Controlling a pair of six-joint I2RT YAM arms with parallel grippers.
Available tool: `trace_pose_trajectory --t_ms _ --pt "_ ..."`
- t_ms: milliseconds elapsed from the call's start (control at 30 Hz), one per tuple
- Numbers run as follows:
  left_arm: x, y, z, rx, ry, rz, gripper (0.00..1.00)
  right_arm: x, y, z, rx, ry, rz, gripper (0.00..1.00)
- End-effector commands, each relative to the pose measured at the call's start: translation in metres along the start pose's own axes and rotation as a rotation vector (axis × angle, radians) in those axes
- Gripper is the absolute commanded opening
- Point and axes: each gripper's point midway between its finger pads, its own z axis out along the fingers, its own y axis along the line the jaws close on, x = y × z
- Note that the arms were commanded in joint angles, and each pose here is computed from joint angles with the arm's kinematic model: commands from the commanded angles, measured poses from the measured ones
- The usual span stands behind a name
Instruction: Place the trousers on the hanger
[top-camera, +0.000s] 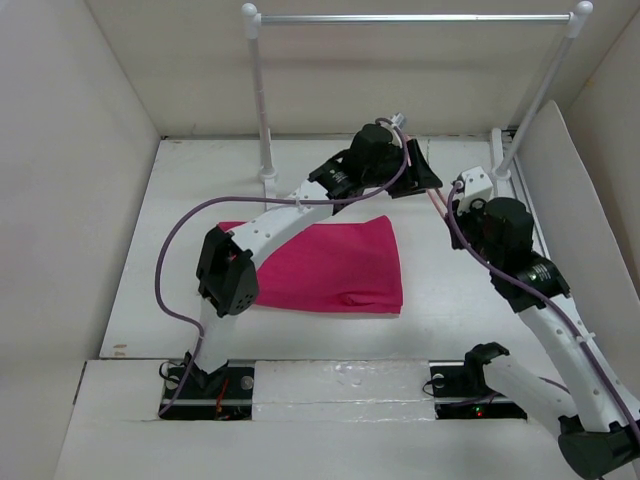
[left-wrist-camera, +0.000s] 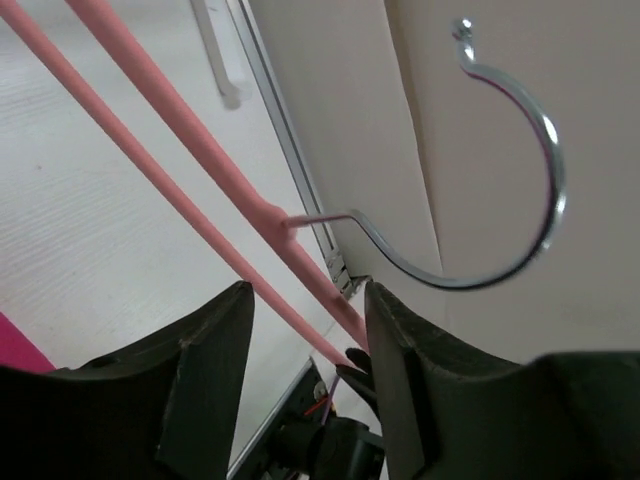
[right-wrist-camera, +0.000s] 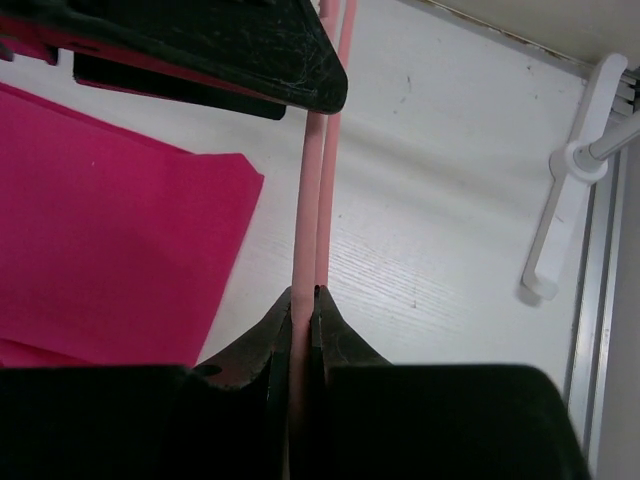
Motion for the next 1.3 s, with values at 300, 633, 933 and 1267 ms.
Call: trace_pose_trajectory --t_ms 300,633,933,1267 --pt "-0.004 -0.010 0.010 0.037 -0.027 -0.043 0.34 0.004 0.017 -0.008 0.018 -0.002 -0.001 0.00" --pt "0.021 0.023 0.021 -0.018 0.046 -0.075 0.18 0.033 0.042 -0.001 -0.009 0.086 -0.048 0.00" --pt "0.055 0.050 0.029 -0.070 0.114 -0.097 0.00 0.060 0.062 -0.001 -0.007 0.184 -0.116 0.06" --pt "0.093 0.072 -0.017 0.030 0.038 -0.187 0.00 0.048 0.091 -0.049 -0.320 0.230 -0.083 0.86"
